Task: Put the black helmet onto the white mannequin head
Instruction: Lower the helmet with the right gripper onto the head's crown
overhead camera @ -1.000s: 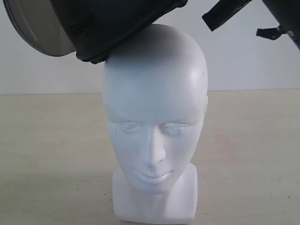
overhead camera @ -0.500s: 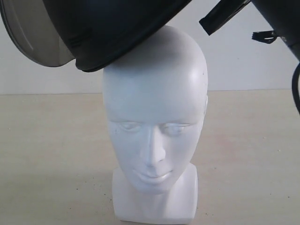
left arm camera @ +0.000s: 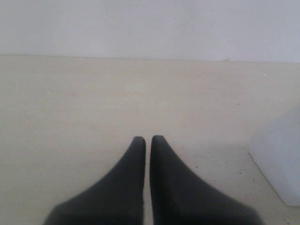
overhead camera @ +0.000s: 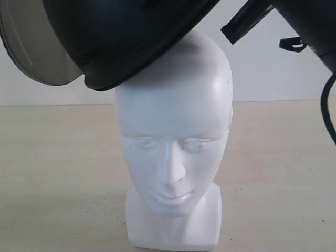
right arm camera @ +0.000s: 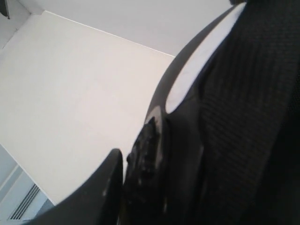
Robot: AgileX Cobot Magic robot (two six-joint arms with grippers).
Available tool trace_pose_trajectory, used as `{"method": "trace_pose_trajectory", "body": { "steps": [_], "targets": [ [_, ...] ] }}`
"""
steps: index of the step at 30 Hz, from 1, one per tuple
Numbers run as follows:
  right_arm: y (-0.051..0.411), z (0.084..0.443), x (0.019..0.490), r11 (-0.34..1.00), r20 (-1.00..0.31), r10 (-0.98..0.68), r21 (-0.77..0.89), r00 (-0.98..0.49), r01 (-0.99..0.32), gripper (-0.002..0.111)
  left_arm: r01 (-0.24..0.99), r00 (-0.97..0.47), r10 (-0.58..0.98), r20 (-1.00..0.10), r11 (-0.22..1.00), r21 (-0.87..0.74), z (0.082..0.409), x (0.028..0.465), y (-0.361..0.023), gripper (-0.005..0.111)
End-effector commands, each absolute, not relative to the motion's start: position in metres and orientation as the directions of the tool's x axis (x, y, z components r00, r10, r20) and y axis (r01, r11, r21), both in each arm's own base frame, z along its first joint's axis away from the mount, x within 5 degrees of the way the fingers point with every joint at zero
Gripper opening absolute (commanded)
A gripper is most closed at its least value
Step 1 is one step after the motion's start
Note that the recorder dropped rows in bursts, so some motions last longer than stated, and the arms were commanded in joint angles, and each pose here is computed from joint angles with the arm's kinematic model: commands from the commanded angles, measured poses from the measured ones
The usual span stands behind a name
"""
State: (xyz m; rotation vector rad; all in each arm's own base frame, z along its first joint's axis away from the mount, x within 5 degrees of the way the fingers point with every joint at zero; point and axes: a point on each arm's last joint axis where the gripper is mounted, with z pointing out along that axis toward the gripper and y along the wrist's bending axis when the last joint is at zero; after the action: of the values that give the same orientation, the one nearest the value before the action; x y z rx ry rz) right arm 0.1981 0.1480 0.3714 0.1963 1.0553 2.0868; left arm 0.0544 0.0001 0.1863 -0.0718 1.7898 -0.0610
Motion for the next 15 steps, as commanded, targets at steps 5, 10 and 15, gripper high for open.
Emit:
{"method": "trace_pose_trajectory", "body": {
  "steps": [5,10,15],
  "targets": [
    [0.1477,0.3591,0.2076,-0.194,-0.25,0.747,0.805,-0.617,-0.561,-0.001,-0.015,-0.218,-0.084,-0.972,0.996,-0.083,0.1854,0.0543,0.0,0.004],
    [0.1455,0.3595,0.2104,-0.178,-0.239,0.771,0.809,-0.591,-0.56,-0.001,-0.015,-0.218,-0.084,-0.972,0.996,-0.083,0.1854,0.0543,0.0,0.004],
    [0.1468,0.3547,0.2124,-0.146,-0.242,0.765,0.837,-0.597,-0.527,-0.001,-0.015,-0.218,-0.084,-0.972,0.996,-0.083,0.1854,0.0543,0.0,0.004]
  ]
}}
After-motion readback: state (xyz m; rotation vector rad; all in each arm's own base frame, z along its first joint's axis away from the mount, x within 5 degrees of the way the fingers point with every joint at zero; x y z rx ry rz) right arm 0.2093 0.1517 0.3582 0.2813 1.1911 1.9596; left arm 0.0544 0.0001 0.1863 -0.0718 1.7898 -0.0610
